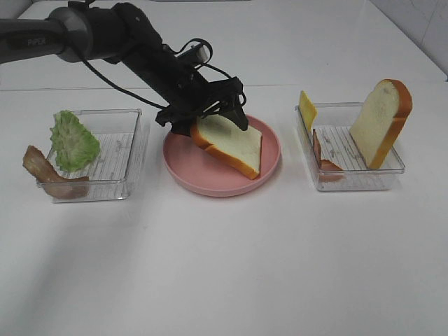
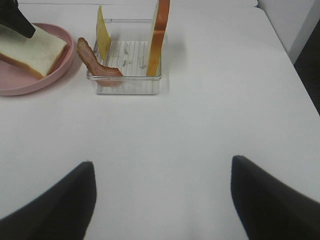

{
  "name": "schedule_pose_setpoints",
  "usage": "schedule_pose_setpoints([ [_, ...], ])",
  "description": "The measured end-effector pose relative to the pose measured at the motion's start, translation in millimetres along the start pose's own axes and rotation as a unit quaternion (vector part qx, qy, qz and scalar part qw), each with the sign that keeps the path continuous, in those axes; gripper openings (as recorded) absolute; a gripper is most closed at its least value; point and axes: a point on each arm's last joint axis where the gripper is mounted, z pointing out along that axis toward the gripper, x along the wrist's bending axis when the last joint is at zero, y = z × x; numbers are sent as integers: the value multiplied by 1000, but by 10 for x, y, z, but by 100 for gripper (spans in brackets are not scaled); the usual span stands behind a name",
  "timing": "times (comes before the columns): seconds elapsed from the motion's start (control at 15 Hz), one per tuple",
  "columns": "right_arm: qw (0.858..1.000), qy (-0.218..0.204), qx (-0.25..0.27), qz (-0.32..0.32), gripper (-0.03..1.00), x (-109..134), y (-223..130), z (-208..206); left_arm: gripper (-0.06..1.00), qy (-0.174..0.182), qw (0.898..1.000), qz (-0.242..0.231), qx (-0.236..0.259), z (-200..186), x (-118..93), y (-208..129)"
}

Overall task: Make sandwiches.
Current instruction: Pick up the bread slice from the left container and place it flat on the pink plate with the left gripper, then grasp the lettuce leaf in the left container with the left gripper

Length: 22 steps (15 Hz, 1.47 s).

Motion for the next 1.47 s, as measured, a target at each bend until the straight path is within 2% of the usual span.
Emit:
schedule_pose_setpoints([
  [0.13, 1000, 0, 0, 0, 71, 0, 0, 0, 77, 66, 996, 55, -7, -37, -159, 11],
  [0.33, 1000, 0, 0, 0, 71, 0, 0, 0, 77, 167, 980, 109, -9, -112, -336, 16],
  [0.47, 1000, 0, 0, 0, 71, 0, 0, 0, 77, 200, 973, 119, -7, -194, -412, 32],
  [0.6, 1000, 0, 0, 0, 71, 0, 0, 0, 77, 206, 971, 118, -8, -311, -485, 74],
  [0.73, 1000, 0, 0, 0, 71, 0, 0, 0, 77, 230, 965, 125, -3, -459, -530, 112],
  [0.87, 1000, 0, 0, 0, 71, 0, 0, 0, 77, 251, 957, 140, -31, -618, -589, 199],
  [1.0, 1000, 0, 0, 0, 71, 0, 0, 0, 77, 255, 956, 139, -47, -750, -591, 252],
  [1.13, 1000, 0, 0, 0, 71, 0, 0, 0, 77, 249, 960, 115, -57, -901, -463, 329],
  [1.33, 1000, 0, 0, 0, 71, 0, 0, 0, 77, 219, 971, 61, -77, -1224, -198, 464],
  [1.47, 1000, 0, 0, 0, 71, 0, 0, 0, 77, 219, 970, 47, -91, -1448, -122, 498],
])
